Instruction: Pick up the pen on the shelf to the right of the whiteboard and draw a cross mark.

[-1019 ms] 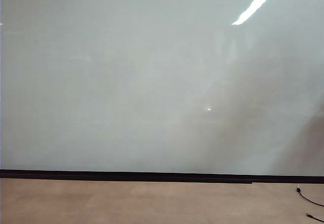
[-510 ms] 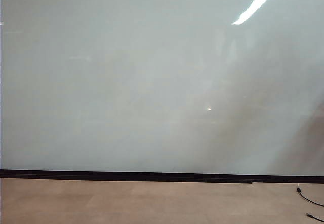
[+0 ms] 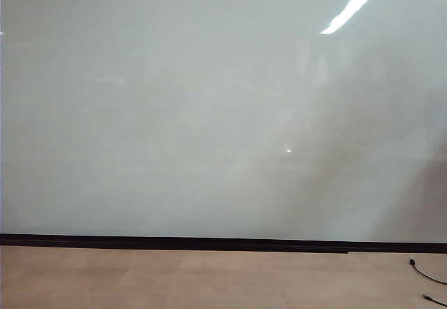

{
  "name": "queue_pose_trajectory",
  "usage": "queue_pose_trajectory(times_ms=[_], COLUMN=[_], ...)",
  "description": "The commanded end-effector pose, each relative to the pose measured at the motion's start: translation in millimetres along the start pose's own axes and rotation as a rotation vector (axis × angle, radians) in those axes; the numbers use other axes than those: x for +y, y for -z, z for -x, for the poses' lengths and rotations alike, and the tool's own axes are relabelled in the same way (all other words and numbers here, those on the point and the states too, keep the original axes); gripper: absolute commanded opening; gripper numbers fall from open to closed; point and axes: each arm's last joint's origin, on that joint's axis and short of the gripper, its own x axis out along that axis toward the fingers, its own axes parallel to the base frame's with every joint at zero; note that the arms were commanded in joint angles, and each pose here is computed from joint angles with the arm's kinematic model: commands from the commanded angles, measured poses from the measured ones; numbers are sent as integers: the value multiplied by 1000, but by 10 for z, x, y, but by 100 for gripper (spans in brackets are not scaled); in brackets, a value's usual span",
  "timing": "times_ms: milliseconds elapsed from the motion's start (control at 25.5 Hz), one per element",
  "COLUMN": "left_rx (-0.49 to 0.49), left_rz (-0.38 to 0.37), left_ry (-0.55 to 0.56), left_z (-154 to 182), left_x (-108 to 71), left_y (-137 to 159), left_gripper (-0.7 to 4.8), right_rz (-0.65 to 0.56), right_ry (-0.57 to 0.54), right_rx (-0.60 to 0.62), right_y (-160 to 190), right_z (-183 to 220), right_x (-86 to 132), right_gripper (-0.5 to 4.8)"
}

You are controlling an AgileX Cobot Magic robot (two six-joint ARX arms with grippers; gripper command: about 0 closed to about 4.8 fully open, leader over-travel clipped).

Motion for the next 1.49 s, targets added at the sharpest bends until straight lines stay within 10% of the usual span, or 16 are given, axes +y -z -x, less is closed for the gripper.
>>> queue_pose_trajectory(times_ms=[39,235,1137,1489], left_rx=[-7,-7,-8,-7], left_rz=[-4,-4,-4,-4], left_ry=[4,4,4,4], left_z=[2,2,2,2], left_x=[-1,-1,-1,-1], left_y=[-14,-14,-15,-14], left_gripper=[-4,-5,-5,-4], right_rz=[23,37,66,50], right_ry=[12,32,178,341], right_rx=[-22,-24,-77,-76], right_y=[-41,-46,-264,-369], right_z=[-5,-10,87,445], right_x=[-7,-16,-104,222], right_gripper=[151,-4,-4,-4])
